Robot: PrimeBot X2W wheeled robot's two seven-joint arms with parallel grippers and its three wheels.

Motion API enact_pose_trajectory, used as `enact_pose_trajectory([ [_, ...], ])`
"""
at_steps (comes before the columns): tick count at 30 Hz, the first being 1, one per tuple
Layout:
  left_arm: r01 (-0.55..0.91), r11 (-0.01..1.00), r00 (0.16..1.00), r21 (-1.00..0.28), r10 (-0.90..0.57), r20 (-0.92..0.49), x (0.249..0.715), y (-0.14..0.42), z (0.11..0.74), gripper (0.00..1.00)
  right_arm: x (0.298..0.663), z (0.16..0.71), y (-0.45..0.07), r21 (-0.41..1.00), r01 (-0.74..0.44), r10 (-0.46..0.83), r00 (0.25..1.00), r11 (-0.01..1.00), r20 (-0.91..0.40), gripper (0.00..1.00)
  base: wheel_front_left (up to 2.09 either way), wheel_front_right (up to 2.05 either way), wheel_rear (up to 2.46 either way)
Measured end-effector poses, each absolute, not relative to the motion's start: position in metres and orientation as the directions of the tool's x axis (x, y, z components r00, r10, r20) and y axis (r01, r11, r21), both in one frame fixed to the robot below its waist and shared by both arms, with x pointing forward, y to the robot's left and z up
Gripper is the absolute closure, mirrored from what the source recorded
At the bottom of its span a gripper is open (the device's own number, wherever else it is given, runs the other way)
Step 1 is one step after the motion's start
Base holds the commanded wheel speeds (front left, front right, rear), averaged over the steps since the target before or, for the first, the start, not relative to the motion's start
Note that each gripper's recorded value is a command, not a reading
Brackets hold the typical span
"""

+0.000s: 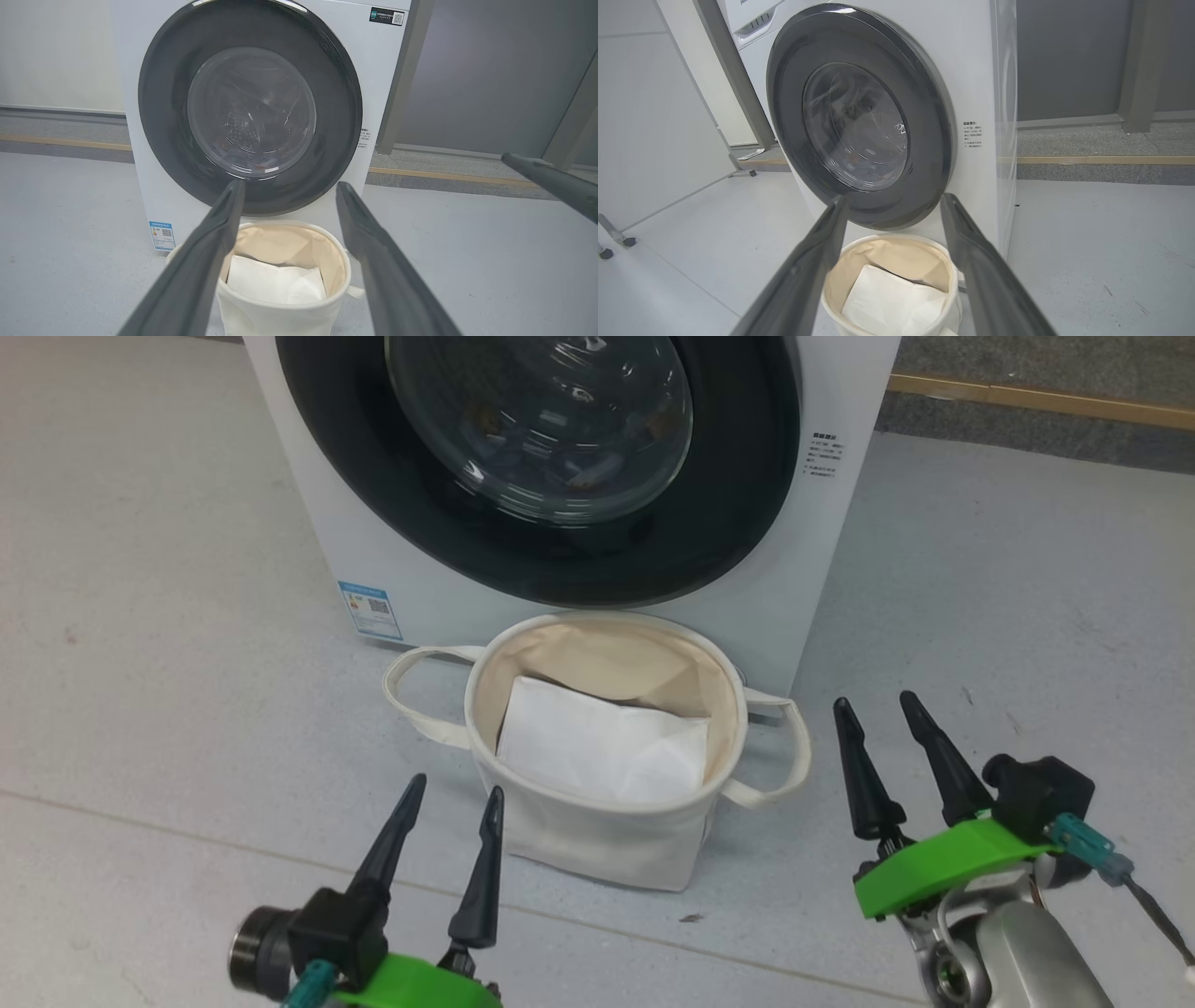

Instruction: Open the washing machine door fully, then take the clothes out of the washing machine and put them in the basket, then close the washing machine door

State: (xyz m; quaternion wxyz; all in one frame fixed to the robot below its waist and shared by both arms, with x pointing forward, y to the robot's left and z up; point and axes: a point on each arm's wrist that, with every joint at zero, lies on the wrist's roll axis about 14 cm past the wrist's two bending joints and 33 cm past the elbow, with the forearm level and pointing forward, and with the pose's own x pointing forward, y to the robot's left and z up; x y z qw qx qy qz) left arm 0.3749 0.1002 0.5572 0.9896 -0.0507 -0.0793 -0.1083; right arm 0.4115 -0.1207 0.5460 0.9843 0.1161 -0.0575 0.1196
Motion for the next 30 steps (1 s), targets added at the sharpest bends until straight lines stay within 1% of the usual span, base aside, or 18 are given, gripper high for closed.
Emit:
enact_pose_trajectory([
  [4,0.222,0.973,0.965,-0.055,-0.212,0.156,0.374,0.098,0.551,0.00,0.414,0.552,-0.118,0.185,-0.260,0.232,0.959,0.948,0.162,0.00,0.00,0.00,0.00],
  [8,0.226,0.973,0.963,-0.034,-0.218,0.160,0.373,0.095,0.549,0.00,0.414,0.550,-0.116,0.186,-0.262,0.233,0.958,0.947,0.165,0.00,0.00,0.00,0.00],
  [13,0.210,0.978,0.958,-0.016,-0.203,0.201,0.375,0.094,0.558,0.00,0.419,0.557,-0.118,0.167,-0.258,0.226,0.955,0.952,0.190,0.00,0.00,0.00,0.00],
  [14,0.207,0.978,0.958,-0.014,-0.200,0.205,0.375,0.094,0.559,0.00,0.419,0.555,-0.119,0.179,-0.256,0.223,0.957,0.950,0.185,0.00,0.00,0.00,0.00],
  [18,0.202,0.979,0.952,0.005,-0.197,0.236,0.375,0.091,0.566,0.00,0.421,0.548,-0.125,0.332,-0.232,0.187,0.969,0.914,0.163,0.00,0.00,0.00,0.00],
  [19,0.200,0.980,0.949,0.007,-0.196,0.246,0.374,0.091,0.568,0.00,0.422,0.547,-0.125,0.340,-0.229,0.186,0.970,0.912,0.156,0.00,0.00,0.00,0.00],
  [22,0.200,0.980,0.944,0.017,-0.198,0.264,0.375,0.088,0.572,0.00,0.424,0.546,-0.125,0.314,-0.231,0.192,0.970,0.921,0.153,0.00,0.00,0.00,0.00],
  [26,0.200,0.978,0.937,0.064,-0.210,0.279,0.374,0.085,0.573,0.00,0.428,0.551,-0.117,0.210,-0.259,0.227,0.960,0.943,0.163,0.00,0.00,0.00,0.00],
  [30,0.196,0.979,0.939,0.062,-0.205,0.277,0.373,0.086,0.573,0.00,0.429,0.553,-0.114,0.170,-0.268,0.239,0.956,0.948,0.170,0.00,0.00,0.00,0.00],
])
